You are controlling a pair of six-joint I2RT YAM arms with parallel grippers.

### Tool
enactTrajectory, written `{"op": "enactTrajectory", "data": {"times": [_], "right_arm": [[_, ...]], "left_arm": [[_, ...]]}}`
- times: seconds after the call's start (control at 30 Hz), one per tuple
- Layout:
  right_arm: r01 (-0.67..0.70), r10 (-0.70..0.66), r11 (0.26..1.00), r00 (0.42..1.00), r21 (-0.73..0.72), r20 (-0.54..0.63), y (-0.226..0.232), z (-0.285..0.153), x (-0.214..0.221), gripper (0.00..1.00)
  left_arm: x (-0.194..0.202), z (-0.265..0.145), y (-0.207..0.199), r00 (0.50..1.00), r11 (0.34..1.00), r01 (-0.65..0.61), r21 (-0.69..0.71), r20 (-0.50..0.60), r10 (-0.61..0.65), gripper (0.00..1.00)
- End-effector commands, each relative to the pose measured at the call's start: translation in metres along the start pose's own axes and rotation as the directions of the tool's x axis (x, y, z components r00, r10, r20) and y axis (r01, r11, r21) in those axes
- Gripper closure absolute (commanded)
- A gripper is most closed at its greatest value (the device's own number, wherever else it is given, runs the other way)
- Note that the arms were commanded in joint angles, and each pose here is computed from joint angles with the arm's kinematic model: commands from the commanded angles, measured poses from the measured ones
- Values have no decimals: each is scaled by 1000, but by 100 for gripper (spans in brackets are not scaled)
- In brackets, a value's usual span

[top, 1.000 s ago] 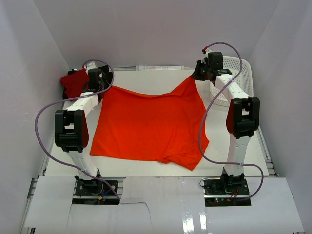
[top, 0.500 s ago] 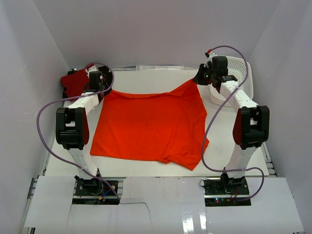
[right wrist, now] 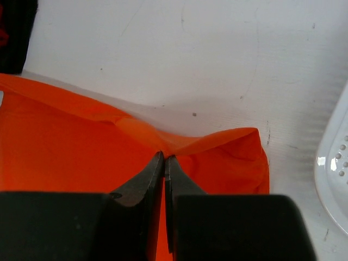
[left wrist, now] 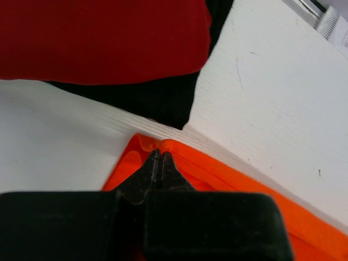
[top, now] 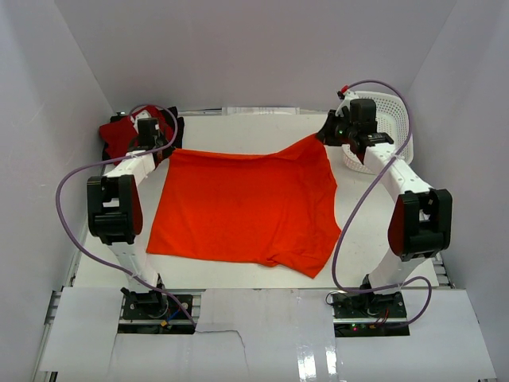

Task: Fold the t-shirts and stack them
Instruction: Grap the side of the flattened tshirt closest away from the robot with both arms

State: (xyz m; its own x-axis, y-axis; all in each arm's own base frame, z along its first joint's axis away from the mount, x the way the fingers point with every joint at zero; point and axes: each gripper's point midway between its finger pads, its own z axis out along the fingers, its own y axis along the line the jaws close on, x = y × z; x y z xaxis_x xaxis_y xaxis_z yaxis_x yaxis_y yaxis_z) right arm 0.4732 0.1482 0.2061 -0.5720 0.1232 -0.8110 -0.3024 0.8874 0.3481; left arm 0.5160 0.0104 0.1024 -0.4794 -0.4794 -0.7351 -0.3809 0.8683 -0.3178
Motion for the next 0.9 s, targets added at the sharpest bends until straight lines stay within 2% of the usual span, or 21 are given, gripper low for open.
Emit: {"op": "enactTrajectory", "data": {"times": [0.0, 0.2, 0.87], "right_arm": [[17, -17, 1000, 999, 2, 50, 4, -12, -9, 92], [13, -14, 1000, 999, 10, 44, 2, -20, 4, 92], [9, -9, 1000, 999, 9, 34, 6, -42, 22, 92]], "left_arm": [[-20, -8, 5, 999, 999, 38, 3, 30, -38, 100], [-19, -9, 15, 998, 998, 62, -7, 19, -62, 100], [-18, -25, 10, 999, 998, 47, 39, 19, -48, 100]]}}
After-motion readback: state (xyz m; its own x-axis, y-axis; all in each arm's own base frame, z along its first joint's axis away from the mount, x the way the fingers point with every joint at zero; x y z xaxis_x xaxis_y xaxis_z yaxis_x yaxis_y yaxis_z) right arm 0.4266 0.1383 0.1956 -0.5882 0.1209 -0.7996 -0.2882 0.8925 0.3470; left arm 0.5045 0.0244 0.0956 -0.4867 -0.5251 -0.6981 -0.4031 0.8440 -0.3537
